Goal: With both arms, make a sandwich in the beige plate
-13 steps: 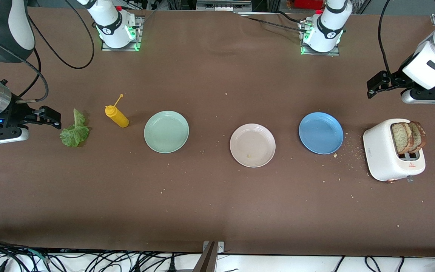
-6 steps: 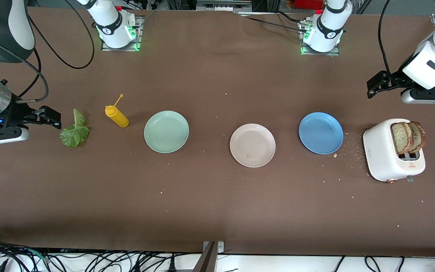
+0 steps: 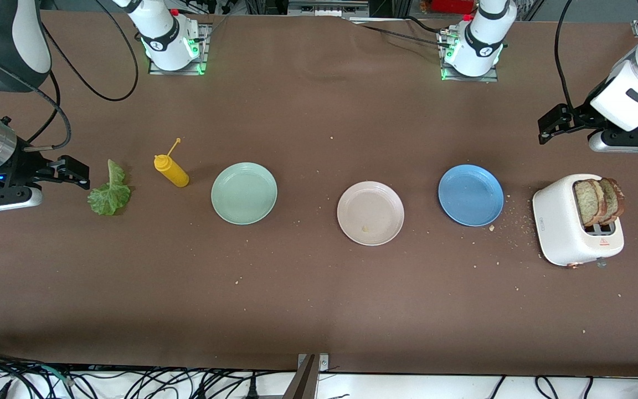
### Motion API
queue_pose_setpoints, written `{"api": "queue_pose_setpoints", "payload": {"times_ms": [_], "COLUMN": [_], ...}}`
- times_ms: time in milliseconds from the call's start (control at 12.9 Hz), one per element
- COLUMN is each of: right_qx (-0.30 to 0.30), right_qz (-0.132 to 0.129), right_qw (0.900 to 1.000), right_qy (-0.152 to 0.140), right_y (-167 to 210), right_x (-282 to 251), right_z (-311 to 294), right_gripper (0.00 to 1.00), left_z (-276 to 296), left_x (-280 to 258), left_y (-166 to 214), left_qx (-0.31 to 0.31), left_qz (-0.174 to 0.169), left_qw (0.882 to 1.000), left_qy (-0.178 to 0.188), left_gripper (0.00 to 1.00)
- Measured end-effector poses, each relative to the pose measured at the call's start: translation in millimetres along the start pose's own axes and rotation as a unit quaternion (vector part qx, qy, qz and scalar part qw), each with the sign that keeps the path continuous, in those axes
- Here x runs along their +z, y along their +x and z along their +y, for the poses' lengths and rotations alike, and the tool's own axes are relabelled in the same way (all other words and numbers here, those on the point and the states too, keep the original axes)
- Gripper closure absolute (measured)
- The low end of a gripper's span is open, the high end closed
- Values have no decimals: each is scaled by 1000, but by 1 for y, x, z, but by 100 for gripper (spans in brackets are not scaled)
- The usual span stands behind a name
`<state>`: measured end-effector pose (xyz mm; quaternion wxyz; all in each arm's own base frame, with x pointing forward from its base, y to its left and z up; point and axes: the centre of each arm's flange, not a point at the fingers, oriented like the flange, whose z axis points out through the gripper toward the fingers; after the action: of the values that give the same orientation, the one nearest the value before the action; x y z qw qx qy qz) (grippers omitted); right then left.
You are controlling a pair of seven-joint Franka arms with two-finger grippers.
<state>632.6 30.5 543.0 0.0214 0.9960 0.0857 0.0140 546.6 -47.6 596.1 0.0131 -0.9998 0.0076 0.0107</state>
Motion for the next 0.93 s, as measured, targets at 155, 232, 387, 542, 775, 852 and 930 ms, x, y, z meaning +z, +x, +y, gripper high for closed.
{"api": "queue_pose_setpoints", "payload": {"times_ms": [155,232,387,542,775,852,930], "right_qx": [0,0,0,0,0,0,0], "right_qz": [0,0,0,0,0,0,0], "right_qw": [1000,1000,1000,1000,1000,1000,1000], "right_qy": [0,0,0,0,0,0,0], "right_y": [0,0,0,0,0,0,0], "right_x": [0,0,0,0,0,0,0], "right_z": [0,0,0,0,0,0,0], "right_gripper": [0,0,0,0,0,0,0], "left_z": [0,0,-1,-4,-5,-5,-5], "left_x": [0,0,0,0,0,0,0], "left_y": [0,0,0,0,0,0,0], "left_qx": [0,0,-1,-4,-4,-4,-4], "left_qz": [0,0,0,0,0,0,0], "left_qw": [1000,1000,1000,1000,1000,1000,1000], "left_qy": [0,0,0,0,0,0,0], "left_gripper": [0,0,0,0,0,0,0]}}
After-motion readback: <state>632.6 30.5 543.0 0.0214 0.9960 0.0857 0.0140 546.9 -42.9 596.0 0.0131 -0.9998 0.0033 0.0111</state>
